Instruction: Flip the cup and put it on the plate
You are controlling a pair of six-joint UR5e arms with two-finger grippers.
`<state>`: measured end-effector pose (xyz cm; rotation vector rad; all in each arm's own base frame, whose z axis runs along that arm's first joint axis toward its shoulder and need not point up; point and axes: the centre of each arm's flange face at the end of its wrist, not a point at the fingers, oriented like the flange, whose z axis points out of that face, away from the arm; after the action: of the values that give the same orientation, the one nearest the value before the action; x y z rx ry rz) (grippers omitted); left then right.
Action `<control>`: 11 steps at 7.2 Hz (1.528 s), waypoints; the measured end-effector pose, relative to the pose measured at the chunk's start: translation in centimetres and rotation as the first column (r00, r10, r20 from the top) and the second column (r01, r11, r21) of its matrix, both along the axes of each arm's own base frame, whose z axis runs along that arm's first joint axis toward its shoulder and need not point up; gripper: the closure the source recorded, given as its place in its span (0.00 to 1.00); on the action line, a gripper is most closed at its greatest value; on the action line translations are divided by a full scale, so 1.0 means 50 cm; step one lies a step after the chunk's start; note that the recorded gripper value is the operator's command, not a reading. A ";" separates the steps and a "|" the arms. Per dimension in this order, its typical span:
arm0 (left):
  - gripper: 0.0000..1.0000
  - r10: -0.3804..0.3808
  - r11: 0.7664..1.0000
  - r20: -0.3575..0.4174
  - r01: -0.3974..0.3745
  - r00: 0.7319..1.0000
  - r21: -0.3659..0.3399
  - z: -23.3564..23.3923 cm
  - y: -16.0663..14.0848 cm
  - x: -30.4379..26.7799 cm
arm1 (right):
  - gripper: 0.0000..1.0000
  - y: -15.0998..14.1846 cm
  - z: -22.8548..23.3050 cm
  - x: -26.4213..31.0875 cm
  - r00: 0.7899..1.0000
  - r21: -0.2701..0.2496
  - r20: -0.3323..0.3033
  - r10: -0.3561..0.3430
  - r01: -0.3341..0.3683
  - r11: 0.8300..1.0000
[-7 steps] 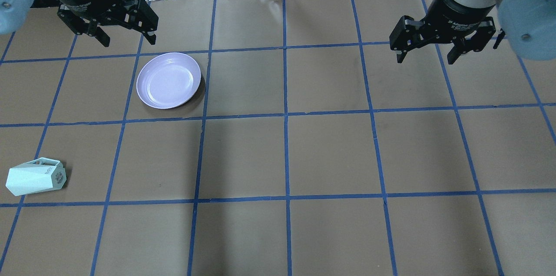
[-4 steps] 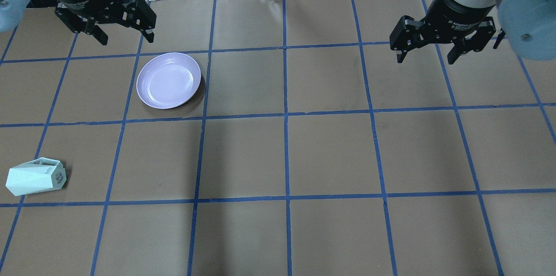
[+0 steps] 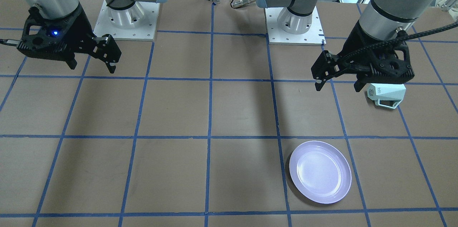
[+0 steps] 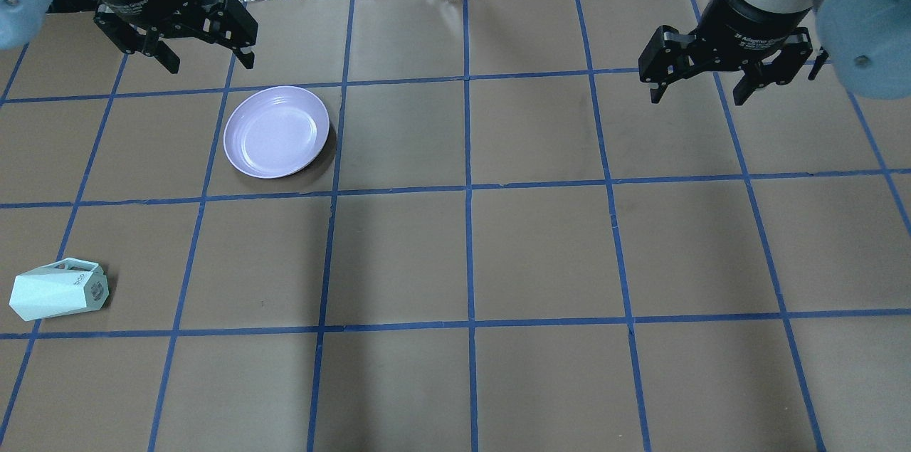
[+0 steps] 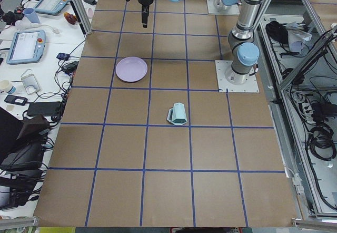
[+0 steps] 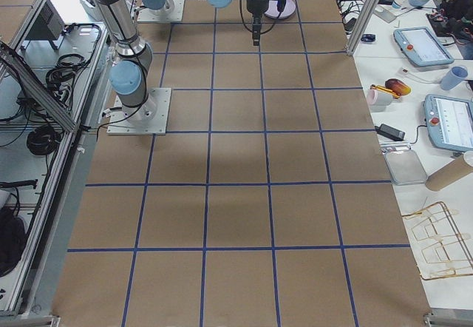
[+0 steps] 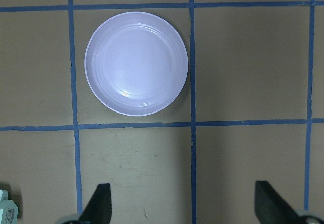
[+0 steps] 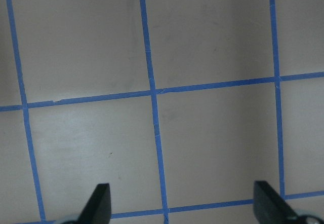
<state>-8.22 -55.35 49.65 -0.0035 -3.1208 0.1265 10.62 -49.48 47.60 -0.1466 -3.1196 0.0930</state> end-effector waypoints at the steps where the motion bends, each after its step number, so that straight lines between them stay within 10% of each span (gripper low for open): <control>1: 0.00 0.000 1.000 -0.001 0.000 1.000 0.001 -0.002 -0.002 0.001 | 0.00 0.000 0.000 0.000 1.000 0.000 0.000 0.000 0.000 1.000; 11: 0.00 -0.050 0.999 0.015 0.050 0.999 0.007 0.004 0.007 0.141 | 0.00 0.000 0.001 0.000 1.000 -0.001 0.000 0.000 0.000 1.000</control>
<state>-1.16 -54.98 49.87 -0.0832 -3.1336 0.1161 10.63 -49.46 47.63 -0.1463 -3.1195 0.0940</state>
